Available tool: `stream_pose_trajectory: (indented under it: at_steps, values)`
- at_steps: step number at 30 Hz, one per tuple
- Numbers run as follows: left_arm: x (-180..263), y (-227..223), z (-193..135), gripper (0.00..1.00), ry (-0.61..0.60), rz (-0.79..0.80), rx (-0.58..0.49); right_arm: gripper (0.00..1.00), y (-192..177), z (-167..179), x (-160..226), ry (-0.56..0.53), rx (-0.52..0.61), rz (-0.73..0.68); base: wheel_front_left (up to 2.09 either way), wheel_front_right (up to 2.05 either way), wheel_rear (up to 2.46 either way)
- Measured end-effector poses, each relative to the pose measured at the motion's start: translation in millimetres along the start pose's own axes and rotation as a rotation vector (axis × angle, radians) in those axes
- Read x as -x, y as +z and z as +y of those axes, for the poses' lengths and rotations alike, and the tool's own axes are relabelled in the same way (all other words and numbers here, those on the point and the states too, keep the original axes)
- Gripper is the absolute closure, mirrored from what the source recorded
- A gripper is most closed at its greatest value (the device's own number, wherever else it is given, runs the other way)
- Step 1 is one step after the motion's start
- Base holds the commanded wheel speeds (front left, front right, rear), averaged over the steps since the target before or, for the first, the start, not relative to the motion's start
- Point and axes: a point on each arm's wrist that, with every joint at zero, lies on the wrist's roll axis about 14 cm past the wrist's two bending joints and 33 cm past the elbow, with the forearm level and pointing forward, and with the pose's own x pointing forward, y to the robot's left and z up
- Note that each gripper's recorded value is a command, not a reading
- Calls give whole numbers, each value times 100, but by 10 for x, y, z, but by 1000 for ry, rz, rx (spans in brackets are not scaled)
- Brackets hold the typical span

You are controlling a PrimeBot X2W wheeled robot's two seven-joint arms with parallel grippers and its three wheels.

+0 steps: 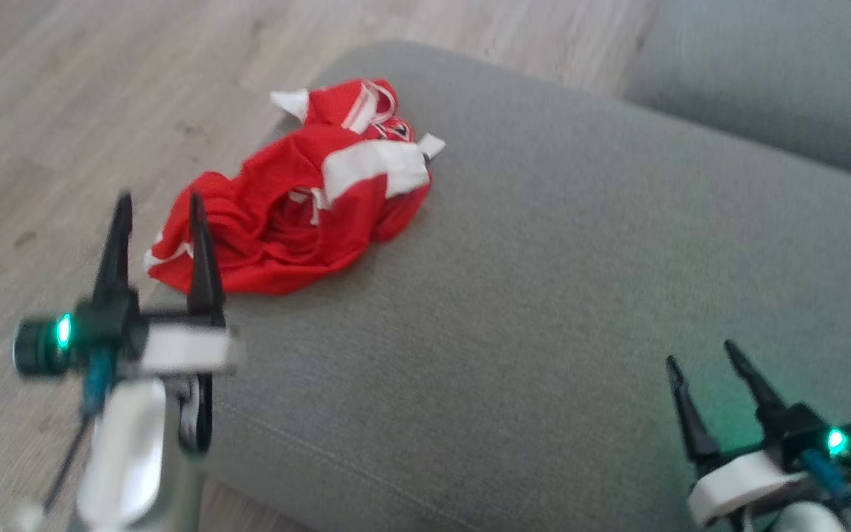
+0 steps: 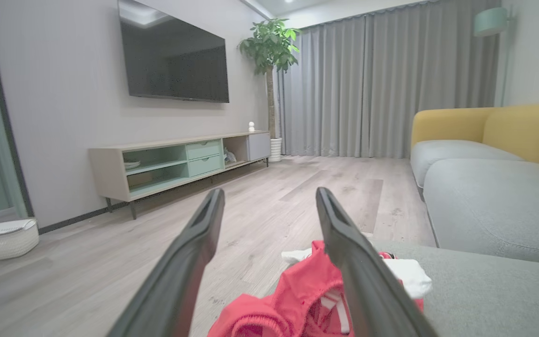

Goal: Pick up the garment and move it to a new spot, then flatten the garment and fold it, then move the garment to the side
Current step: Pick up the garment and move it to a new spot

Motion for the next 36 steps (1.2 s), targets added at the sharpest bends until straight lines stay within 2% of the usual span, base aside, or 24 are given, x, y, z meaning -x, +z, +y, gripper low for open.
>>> stream_pose_trajectory:
  at_steps: [5,9,15,20,21,22,24,27,32,36]
  values:
    - [-730,-65,-467,0,-144,36,-31,0,-147,-376,-144,-13,54,19,0,0,0]
    - [-1084,-493,-735,0,-186,202,-35,0,-238,-650,-177,-51,69,29,0,0,0]
    - [-990,-1455,-877,0,-185,603,-50,0,-502,-900,1,-123,45,90,0,0,0]
    - [-821,-1880,-805,0,-145,740,-64,0,-653,-1042,162,-179,19,130,0,0,0]
    - [-811,-1918,-815,42,-145,744,-70,0,-674,-1059,180,-185,16,135,0,0,0]
    - [-811,-1918,-815,100,-145,744,-70,0,-674,-1059,180,-185,16,135,0,0,0]
    - [-814,-1950,-848,100,-147,739,-63,0,-699,-1076,204,-194,12,142,0,0,0]
    - [-988,-1762,-873,100,-152,642,-62,0,-667,-1080,197,-199,11,133,0,0,0]
    - [-1489,-1060,-929,100,-184,406,-85,0,-513,-951,160,-190,-9,95,0,0,0]
    - [-1725,-415,-1050,100,-244,230,-105,0,-302,-827,173,-194,-27,45,0,0,0]
